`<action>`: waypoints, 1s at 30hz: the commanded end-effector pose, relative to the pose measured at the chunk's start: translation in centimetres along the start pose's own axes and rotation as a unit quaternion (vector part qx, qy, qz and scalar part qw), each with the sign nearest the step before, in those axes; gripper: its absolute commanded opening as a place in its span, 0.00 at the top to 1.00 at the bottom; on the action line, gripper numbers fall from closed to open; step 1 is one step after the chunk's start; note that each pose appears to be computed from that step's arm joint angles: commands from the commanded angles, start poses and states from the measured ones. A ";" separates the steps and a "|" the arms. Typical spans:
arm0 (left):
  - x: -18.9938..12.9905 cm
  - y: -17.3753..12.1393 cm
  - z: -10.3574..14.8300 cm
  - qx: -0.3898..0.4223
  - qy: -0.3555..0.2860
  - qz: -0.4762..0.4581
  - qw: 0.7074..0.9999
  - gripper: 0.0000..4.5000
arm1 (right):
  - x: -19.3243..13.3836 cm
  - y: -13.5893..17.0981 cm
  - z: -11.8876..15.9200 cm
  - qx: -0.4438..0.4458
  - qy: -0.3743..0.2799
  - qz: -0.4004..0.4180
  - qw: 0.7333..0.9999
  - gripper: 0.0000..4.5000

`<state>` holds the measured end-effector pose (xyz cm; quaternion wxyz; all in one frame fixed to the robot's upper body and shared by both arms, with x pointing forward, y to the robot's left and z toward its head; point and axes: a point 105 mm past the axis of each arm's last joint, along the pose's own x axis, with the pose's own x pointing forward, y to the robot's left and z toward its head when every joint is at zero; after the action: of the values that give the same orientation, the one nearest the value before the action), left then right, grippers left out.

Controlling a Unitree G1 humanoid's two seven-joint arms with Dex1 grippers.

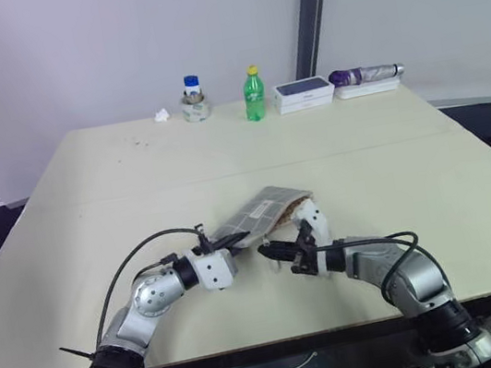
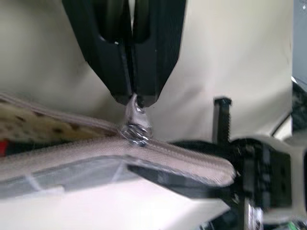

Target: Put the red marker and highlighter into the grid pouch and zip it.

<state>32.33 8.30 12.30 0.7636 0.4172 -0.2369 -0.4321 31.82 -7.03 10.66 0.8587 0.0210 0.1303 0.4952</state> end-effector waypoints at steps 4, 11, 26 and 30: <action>-1.4 0.5 -0.1 0.003 -0.001 -0.002 1.000 1.00 | -3.9 -4.8 2.0 -0.055 -0.005 -0.077 0.996 0.99; -3.6 0.2 -1.3 -0.003 0.023 -0.023 0.999 1.00 | -8.6 -10.4 2.9 -0.104 0.019 -0.173 0.979 0.99; -6.4 2.6 -2.5 -0.135 0.040 0.040 0.989 0.33 | -9.5 -10.1 2.1 -0.154 0.025 -0.168 0.973 0.34; -7.4 1.6 -2.7 -0.159 0.052 0.041 0.985 0.00 | -11.2 -9.5 1.4 -0.162 0.032 -0.160 0.973 0.01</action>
<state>31.41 15.59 11.22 0.8434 0.3047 -0.1270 -0.4239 35.11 -20.77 10.39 0.9132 -0.1339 0.1190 0.3660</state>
